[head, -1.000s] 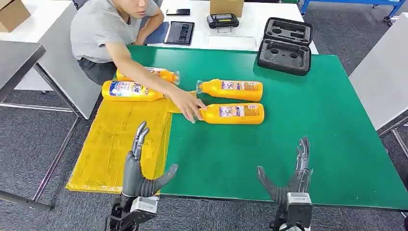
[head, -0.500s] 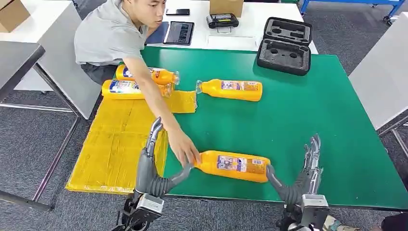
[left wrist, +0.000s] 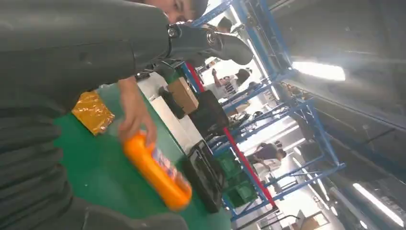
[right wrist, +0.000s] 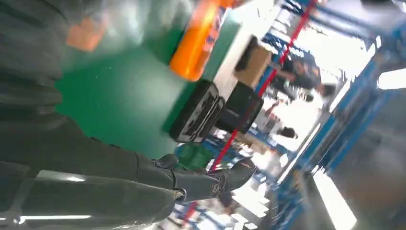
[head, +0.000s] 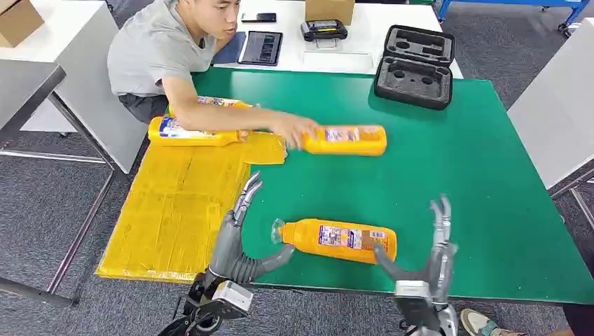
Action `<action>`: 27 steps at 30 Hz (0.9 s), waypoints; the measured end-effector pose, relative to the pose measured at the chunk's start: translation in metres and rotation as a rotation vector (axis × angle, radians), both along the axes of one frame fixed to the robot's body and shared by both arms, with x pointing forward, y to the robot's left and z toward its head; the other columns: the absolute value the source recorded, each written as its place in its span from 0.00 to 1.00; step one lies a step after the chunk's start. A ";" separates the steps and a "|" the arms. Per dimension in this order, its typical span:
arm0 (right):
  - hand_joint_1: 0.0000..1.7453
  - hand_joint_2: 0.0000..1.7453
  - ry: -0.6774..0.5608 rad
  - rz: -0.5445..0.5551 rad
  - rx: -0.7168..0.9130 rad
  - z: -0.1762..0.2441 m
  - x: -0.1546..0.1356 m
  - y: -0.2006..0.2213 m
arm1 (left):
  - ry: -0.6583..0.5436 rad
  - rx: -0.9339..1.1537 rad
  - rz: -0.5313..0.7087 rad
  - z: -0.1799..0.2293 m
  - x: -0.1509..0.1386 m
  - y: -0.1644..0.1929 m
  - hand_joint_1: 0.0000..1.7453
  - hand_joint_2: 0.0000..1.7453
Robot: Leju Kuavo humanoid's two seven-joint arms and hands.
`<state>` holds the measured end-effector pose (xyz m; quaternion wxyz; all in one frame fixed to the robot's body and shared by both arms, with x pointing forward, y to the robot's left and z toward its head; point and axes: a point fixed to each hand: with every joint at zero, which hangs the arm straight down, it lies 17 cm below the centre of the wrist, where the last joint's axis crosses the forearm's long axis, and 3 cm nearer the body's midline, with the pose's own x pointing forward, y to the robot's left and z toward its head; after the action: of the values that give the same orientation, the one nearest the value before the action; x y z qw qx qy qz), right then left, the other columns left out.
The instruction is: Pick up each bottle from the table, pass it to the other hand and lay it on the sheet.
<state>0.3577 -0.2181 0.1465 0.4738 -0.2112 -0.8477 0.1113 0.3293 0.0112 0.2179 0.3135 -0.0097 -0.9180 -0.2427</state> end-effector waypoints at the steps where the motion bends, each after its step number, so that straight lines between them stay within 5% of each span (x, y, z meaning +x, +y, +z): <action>1: 0.00 1.00 0.010 0.010 -0.033 -0.005 0.001 0.007 | 0.002 0.004 0.001 -0.001 0.001 0.000 0.00 1.00; 17: 0.00 1.00 0.169 -0.076 -0.114 -0.065 0.026 -0.008 | 0.007 0.038 0.021 -0.011 0.011 0.002 0.00 1.00; 27: 0.00 1.00 0.299 -0.034 -0.154 -0.097 0.030 -0.001 | -0.001 0.051 0.035 -0.011 0.018 0.006 0.00 1.00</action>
<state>0.3881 -0.2188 0.0492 0.5789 -0.2422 -0.7530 0.1981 0.3474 0.0175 0.2069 0.3174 0.0146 -0.9118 -0.2603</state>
